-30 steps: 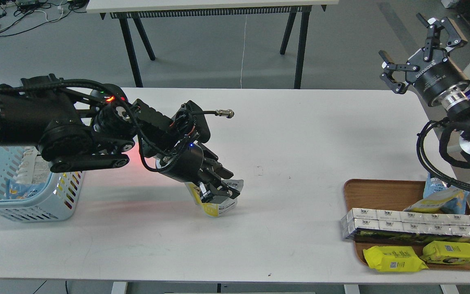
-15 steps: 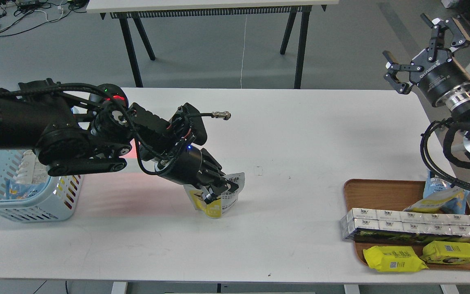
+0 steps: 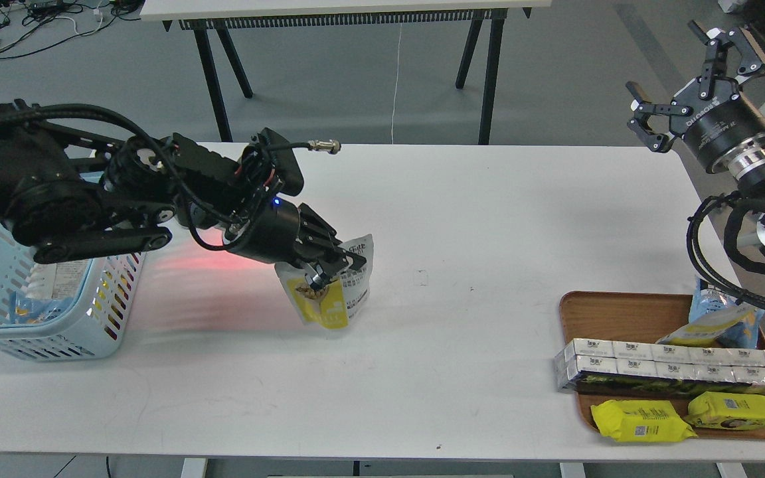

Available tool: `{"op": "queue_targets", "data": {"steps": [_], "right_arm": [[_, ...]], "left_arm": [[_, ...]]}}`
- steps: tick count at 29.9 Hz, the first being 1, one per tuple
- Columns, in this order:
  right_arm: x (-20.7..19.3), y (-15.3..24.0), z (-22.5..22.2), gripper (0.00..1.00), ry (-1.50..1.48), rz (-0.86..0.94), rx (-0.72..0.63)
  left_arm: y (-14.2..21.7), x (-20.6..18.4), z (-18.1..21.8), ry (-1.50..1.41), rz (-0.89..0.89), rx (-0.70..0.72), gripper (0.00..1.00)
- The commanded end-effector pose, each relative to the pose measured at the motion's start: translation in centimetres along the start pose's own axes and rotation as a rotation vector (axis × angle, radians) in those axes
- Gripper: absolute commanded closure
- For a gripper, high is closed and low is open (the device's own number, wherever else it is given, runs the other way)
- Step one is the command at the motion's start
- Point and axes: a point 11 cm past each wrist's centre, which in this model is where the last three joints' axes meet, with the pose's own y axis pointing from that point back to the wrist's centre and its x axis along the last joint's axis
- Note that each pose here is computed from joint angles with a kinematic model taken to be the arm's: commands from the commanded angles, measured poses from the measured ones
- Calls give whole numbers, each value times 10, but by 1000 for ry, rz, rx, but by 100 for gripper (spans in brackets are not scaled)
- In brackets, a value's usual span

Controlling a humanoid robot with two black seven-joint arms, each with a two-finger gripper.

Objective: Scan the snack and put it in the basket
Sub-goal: 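Lift the packet and hold it over the barcode scanner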

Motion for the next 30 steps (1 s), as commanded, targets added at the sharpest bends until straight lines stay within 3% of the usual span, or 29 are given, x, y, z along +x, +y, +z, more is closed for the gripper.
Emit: {"op": "queue_targets", "data": {"steps": [1, 9, 17, 30], "right_arm": [[0, 0, 0, 0, 0, -1, 0], [0, 1, 0, 0, 1, -1, -1], [-1, 0, -1, 0, 1, -3, 0], [-1, 0, -1, 0, 1, -3, 0]], "left_arm": [[26, 16, -16, -29, 35, 69, 100], [54, 15, -66, -49, 64, 236, 100], [59, -20, -105, -21, 4, 351, 100], [64, -40, -109, 17, -16, 365, 100]]}}
